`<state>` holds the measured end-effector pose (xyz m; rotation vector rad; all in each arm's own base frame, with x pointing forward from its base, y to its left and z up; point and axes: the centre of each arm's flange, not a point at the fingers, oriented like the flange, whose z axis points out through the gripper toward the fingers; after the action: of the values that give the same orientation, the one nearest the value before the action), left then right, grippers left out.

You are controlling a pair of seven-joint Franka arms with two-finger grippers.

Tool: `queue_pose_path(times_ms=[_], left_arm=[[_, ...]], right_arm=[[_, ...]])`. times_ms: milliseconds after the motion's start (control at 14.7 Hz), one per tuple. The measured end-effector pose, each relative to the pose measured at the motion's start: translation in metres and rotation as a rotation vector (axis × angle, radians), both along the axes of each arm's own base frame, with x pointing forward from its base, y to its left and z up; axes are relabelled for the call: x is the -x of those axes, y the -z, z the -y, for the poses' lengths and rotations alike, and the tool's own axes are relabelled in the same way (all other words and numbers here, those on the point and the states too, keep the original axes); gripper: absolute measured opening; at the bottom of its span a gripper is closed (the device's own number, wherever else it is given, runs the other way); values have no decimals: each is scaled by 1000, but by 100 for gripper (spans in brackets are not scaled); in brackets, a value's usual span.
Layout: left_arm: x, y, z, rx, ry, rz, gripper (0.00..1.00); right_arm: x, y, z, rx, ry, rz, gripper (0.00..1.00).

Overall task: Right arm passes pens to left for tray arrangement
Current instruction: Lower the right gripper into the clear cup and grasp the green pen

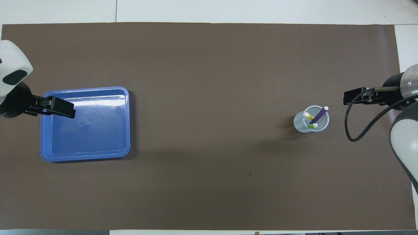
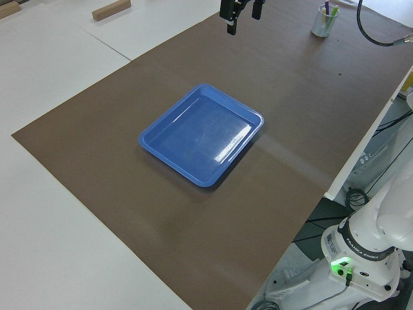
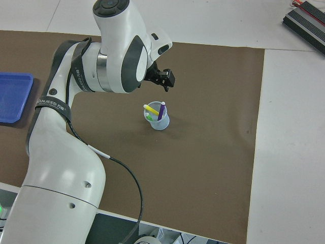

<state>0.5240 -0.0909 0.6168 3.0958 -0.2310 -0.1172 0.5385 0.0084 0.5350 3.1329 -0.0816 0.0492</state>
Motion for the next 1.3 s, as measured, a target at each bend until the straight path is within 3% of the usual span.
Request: queue_pose_path(times_ms=[409, 819, 1296], left_arm=[[0, 0, 0, 0, 1, 0, 100], [0, 0, 1, 0, 1, 0, 100], [0, 0, 2, 0, 4, 0, 100]], right_arm=[[11, 73, -29, -2, -19, 10, 100], [25, 119, -40, -5, -42, 32, 99], [30, 128, -40, -4, -42, 25, 91]])
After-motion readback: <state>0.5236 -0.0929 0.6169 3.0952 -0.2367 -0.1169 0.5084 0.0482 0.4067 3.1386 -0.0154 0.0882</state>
